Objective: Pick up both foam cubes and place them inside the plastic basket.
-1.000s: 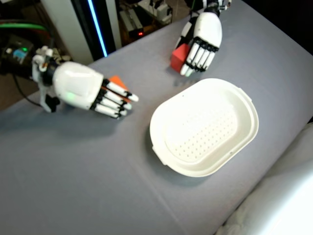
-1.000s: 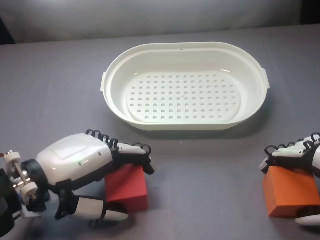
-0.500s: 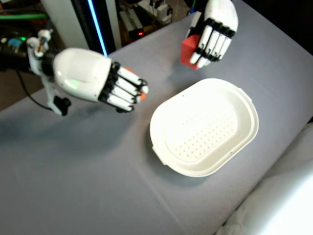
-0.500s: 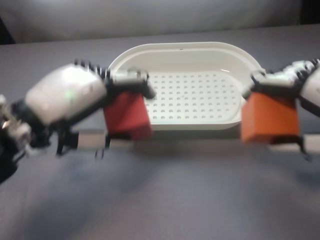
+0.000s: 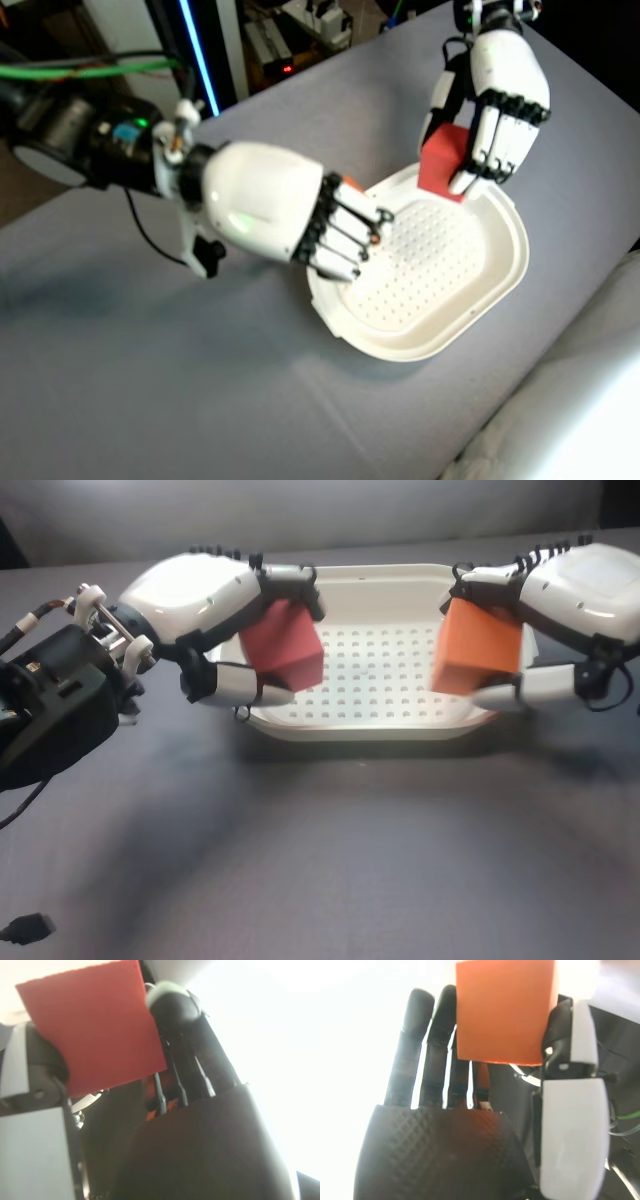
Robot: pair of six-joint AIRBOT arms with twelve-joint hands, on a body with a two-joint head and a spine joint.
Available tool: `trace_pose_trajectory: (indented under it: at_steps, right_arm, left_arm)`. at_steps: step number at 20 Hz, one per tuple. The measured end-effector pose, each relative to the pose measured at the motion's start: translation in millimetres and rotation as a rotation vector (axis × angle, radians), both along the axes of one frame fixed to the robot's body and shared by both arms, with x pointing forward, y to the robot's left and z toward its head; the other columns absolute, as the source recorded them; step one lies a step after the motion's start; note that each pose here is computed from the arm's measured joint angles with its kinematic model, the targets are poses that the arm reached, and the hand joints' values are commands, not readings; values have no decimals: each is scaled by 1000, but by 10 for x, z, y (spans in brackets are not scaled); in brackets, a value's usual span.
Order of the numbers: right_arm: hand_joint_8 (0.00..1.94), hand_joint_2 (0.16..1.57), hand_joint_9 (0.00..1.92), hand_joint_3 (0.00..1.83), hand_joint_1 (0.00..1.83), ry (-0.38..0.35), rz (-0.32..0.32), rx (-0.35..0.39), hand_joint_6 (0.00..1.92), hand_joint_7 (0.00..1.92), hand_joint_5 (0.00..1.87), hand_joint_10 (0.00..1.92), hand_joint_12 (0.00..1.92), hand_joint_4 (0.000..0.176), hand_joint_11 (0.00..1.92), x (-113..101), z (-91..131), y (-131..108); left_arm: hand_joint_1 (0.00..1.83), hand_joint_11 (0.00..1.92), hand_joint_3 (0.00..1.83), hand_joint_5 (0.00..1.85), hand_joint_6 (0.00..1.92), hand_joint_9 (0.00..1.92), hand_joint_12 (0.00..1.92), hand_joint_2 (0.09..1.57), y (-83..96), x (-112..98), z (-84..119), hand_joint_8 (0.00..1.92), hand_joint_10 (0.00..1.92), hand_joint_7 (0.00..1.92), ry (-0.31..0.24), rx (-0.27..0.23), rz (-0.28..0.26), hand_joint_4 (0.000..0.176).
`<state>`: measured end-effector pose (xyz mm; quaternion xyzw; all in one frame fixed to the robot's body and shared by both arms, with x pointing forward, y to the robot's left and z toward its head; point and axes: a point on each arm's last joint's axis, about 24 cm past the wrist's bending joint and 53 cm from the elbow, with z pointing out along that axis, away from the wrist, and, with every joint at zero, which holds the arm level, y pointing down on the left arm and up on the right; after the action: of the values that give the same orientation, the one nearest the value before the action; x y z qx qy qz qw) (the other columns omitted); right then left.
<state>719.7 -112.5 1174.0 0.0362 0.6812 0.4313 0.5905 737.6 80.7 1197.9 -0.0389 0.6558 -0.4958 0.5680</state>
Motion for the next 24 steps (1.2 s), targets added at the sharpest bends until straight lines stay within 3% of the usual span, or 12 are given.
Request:
trace_pose_trajectory:
  at_steps: [1, 3, 6, 8, 9, 10, 12, 16, 19, 21, 22, 24]
  right_arm:
    - [99, 1208, 16, 0, 3, 17, 2, -5, 89, 111, 1, 646, 1574, 39, 1, 6, -52, 24]
    - [8, 1161, 0, 0, 0, 27, 8, -8, 3, 11, 0, 486, 1835, 83, 0, 3, -78, 62]
    - [0, 1156, 0, 0, 0, 30, 1, 0, 0, 0, 0, 22, 1920, 89, 0, 16, -66, 44]
    - [0, 1155, 0, 0, 1, 35, -1, 9, 0, 0, 0, 0, 1278, 100, 0, 8, -61, 44]
    - [0, 1163, 0, 1, 13, 32, 5, 18, 0, 0, 0, 0, 470, 98, 0, -33, -28, 55]
    - [0, 1163, 0, 0, 20, 23, 13, 26, 0, 0, 0, 0, 93, 102, 0, -76, 15, 71]
    - [0, 1181, 0, 8, 14, -16, 32, 48, 0, 0, 0, 0, 3, 81, 0, -208, 167, 82]
    - [0, 1211, 0, 11, 121, -89, 12, 80, 0, 0, 0, 0, 0, 117, 0, -495, 332, -212]
    - [0, 1223, 0, 8, 160, -140, 4, 110, 0, 0, 0, 0, 0, 80, 0, -823, 422, -413]
    - [0, 1255, 0, 14, 207, -183, 3, 131, 0, 0, 0, 0, 0, 107, 0, -964, 518, -491]
    - [0, 1264, 0, 13, 241, -215, -3, 153, 0, 0, 0, 0, 0, 128, 0, -1071, 588, -563]
    - [0, 1251, 0, 1, 256, -243, -20, 177, 0, 0, 0, 0, 0, 111, 0, -1191, 641, -672]
  left_arm:
    - [511, 14, 0, 147, 210, 44, 1302, 1203, 11, 29, -51, 90, 417, 171, 17, 10, 10, 11]
    - [448, 0, 0, 22, 28, 1, 932, 1166, -3, 30, -80, 3, 42, 12, 22, 20, 11, 78]
    - [417, 0, 0, 0, 0, 0, 23, 1111, 26, 31, -108, 0, 0, 0, 26, 14, 19, 96]
    - [431, 0, 0, 0, 0, 0, 0, 1082, 47, -9, -145, 0, 0, 0, 35, 18, 21, 104]
    - [428, 0, 0, 0, 0, 0, 0, 1076, 70, -54, -133, 0, 0, 0, 30, 15, 18, 103]
    - [421, 0, 0, 0, 0, 0, 0, 1075, 120, -92, -105, 0, 0, 0, 19, 3, 20, 113]
    - [441, 0, 0, 0, 0, 0, 0, 1090, 268, -197, -45, 0, 0, 0, -7, -24, 29, 111]
    - [466, 0, 24, 0, 0, 0, 0, 1173, 497, -449, 62, 0, 0, 0, -62, -101, 35, 73]
    - [369, 0, 15, 0, 0, 0, 0, 1181, 653, -724, 96, 0, 0, 0, -86, -187, 28, 110]
    - [399, 0, 19, 0, 0, 0, 0, 1209, 720, -863, 163, 0, 0, 0, -116, -215, 21, 90]
    - [437, 0, 16, 0, 0, 0, 0, 1214, 812, -950, 220, 0, 0, 0, -142, -243, 29, 110]
    - [441, 0, 17, 0, 0, 0, 0, 1251, 981, -1020, 263, 0, 0, 0, -163, -285, 65, 105]
